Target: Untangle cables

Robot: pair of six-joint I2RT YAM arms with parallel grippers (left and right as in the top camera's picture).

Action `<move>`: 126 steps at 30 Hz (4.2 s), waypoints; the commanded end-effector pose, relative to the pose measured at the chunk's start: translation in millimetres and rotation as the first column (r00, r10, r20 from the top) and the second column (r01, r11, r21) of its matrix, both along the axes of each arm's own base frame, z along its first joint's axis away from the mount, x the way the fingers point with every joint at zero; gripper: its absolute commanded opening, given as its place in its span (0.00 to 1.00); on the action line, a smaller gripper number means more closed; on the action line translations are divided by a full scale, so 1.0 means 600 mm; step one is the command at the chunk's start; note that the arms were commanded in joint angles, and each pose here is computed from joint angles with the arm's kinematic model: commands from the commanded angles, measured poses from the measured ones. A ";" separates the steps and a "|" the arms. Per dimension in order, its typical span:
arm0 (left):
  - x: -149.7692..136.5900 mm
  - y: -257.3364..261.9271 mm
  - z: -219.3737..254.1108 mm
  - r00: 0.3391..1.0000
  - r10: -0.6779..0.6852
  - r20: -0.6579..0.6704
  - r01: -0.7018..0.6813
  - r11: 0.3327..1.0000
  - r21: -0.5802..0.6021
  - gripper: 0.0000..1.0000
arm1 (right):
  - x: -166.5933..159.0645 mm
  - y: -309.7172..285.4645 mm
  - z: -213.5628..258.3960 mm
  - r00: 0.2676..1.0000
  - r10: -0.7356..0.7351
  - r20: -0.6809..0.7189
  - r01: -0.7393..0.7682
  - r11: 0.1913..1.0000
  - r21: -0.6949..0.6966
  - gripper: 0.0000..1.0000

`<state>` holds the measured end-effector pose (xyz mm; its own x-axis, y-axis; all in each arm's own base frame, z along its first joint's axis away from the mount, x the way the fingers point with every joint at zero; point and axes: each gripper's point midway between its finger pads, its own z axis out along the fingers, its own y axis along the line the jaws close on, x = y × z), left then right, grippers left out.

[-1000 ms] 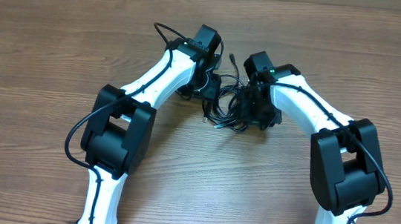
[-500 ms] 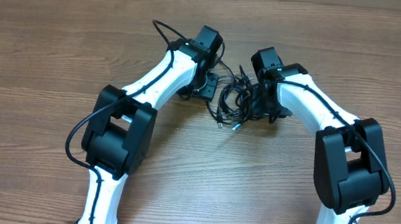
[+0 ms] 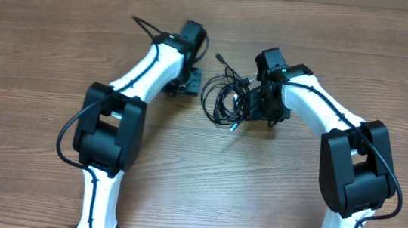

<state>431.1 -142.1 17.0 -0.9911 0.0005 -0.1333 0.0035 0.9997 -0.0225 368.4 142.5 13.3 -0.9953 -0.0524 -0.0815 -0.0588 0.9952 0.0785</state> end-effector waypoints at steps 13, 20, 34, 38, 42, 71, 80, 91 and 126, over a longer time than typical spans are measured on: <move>-0.032 -0.134 0.042 0.932 -0.359 0.053 0.333 0.787 -0.519 0.53 | -0.007 0.018 0.012 0.999 0.013 -0.038 -0.010 0.997 0.077 0.49; -0.030 -0.143 -0.008 0.966 -0.259 -0.011 0.238 0.901 -0.362 0.63 | -0.016 0.018 0.010 0.998 0.005 -0.065 0.001 0.995 0.099 0.51; -0.025 -0.101 -0.067 0.980 -0.176 -0.093 0.156 0.970 -0.184 0.10 | -0.010 -0.055 -0.009 0.984 -0.177 -0.007 0.174 0.976 -0.133 0.50; -0.013 -0.027 -0.066 0.992 -0.076 -0.105 0.074 0.997 -0.022 0.09 | -0.013 -0.059 -0.016 0.984 -0.176 -0.002 0.174 0.974 -0.146 0.50; -0.015 0.003 -0.066 0.991 -0.015 -0.132 0.014 1.000 -0.005 0.09 | -0.014 -0.054 -0.019 0.987 -0.158 -0.010 0.156 0.980 -0.128 0.50; -0.018 0.047 -0.060 0.972 0.074 -0.221 -0.111 0.981 -0.159 0.06 | -0.070 0.061 0.001 0.980 0.101 -0.173 -0.047 0.955 0.293 0.59; -0.044 -0.060 -0.052 0.972 -0.071 -0.225 0.007 0.961 -0.276 0.04 | -0.030 0.069 0.001 0.992 0.113 -0.064 -0.088 0.948 0.305 0.58; -0.065 -0.138 -0.048 0.965 -0.174 -0.196 0.104 0.942 -0.319 0.05 | -0.018 0.044 -0.008 0.996 0.073 -0.044 -0.062 0.976 0.210 0.50; -0.027 -0.033 -0.066 0.990 -0.044 -0.132 0.043 0.999 -0.009 0.04 | -0.053 -0.101 -0.058 0.992 -0.003 -0.128 -0.032 0.961 -0.275 0.48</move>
